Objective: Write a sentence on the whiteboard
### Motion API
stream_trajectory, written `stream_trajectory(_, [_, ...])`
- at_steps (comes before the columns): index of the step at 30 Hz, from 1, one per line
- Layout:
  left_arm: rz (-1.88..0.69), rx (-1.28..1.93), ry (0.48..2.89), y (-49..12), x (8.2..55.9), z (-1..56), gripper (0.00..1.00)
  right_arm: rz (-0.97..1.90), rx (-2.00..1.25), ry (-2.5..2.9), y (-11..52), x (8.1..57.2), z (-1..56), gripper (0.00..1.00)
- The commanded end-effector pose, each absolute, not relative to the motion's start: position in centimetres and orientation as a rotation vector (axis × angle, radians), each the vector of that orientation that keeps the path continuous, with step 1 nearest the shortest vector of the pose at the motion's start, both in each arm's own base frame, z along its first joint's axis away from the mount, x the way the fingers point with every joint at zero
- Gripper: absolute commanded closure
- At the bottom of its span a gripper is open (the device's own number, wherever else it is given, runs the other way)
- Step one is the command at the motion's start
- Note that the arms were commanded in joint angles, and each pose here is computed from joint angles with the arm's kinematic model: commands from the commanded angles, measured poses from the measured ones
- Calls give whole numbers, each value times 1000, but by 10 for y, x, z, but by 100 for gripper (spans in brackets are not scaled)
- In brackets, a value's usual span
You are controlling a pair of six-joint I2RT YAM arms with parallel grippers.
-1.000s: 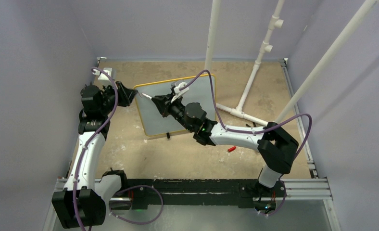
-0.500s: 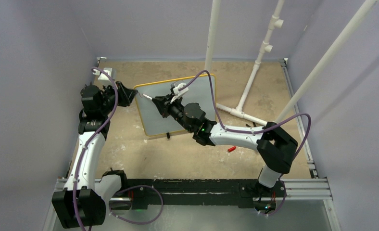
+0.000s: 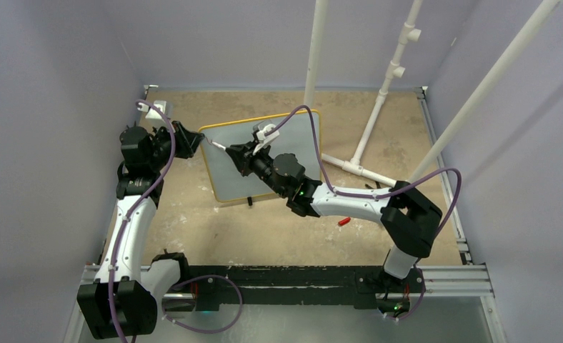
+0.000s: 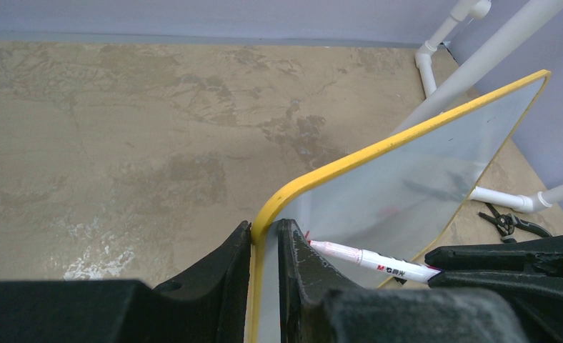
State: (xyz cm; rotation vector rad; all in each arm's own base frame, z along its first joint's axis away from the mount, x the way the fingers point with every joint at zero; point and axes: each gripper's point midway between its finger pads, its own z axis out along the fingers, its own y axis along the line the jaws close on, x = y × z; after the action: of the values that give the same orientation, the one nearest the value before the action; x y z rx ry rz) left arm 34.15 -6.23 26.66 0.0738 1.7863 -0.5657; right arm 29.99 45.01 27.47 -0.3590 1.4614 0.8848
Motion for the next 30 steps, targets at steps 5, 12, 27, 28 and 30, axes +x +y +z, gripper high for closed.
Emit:
stream_trajectory(5, [-575, 107, 1731, -64, 344, 278, 89, 896, -370, 1455, 454, 299, 273, 100])
stream_trajectory(12, [-574, 105, 1732, -63, 344, 277, 89, 877, -350, 1467, 447, 300, 269, 100])
stream_trajectory(27, [-574, 103, 1730, -63, 344, 278, 89, 917, -389, 1502, 448, 284, 253, 100])
stream_trajectory(28, [-574, 103, 1731, -63, 344, 277, 89, 929, -394, 1488, 448, 281, 258, 100])
stream_trajectory(30, [-574, 104, 1731, -63, 344, 278, 89, 952, -399, 1456, 447, 276, 271, 100])
